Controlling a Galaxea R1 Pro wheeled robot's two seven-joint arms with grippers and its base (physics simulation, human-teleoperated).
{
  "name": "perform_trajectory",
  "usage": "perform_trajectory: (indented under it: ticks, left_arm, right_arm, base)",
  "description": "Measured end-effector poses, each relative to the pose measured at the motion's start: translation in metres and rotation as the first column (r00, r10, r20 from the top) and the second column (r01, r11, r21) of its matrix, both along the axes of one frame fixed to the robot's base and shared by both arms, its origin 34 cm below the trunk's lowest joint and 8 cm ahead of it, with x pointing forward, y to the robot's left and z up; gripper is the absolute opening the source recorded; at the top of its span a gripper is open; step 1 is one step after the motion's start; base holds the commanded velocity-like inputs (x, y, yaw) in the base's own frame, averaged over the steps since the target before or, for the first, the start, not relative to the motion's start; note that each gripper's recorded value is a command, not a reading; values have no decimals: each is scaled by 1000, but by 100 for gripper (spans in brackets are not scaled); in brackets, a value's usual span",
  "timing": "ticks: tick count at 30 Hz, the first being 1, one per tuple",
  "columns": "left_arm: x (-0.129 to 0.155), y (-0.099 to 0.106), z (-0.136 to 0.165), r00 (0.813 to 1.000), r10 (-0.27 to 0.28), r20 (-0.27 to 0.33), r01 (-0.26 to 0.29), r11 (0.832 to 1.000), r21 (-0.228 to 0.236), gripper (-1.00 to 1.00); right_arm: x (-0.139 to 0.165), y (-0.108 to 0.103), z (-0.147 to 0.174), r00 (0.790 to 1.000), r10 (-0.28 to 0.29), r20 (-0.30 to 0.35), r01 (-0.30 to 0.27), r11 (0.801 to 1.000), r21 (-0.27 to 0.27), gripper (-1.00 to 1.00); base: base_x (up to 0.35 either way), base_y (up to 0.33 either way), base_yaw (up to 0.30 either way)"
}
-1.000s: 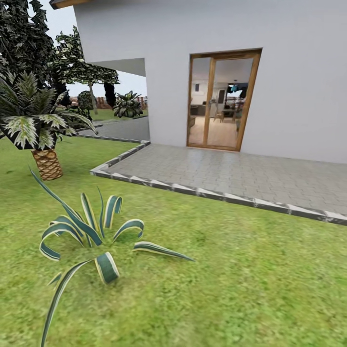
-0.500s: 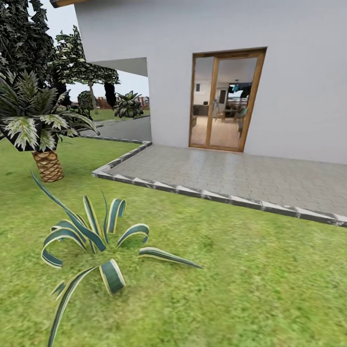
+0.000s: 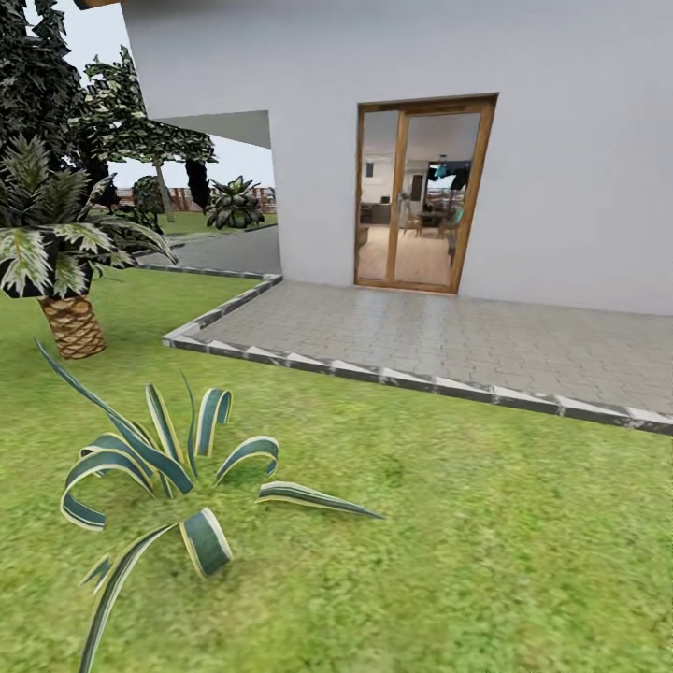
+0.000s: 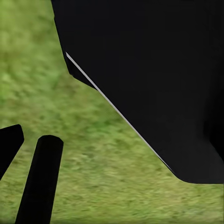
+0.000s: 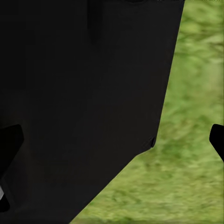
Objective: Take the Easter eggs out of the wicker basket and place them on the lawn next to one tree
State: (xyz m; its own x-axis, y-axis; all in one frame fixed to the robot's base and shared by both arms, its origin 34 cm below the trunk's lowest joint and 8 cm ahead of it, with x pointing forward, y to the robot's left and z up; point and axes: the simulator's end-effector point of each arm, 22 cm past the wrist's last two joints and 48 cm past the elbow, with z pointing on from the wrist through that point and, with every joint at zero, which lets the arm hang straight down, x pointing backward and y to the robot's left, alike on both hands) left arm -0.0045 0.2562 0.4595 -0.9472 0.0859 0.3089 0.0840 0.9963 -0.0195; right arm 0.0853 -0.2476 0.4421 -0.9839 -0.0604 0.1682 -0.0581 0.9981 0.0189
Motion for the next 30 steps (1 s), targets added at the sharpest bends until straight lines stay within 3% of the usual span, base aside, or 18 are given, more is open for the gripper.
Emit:
perform_trajectory:
  ticks: [6,22,30]
  left_arm:
    - [-1,-1,0,1000,2,-4,-2,1000,-3,100]
    - [-1,-1,0,1000,4,-5,-4,1000,-3,100]
    - [0,0,0,1000,2,1,-2,1000,0,100]
  right_arm:
    - [0,0,0,1000,0,1,0,1000,0,100]
    - [0,0,0,1000,0,0,0,1000,0,100]
    - [0,0,0,1000,0,0,0,1000,0,100]
  base:
    - [0,107,-1]
    - [-61,315,0]
    - [-8,38,0]
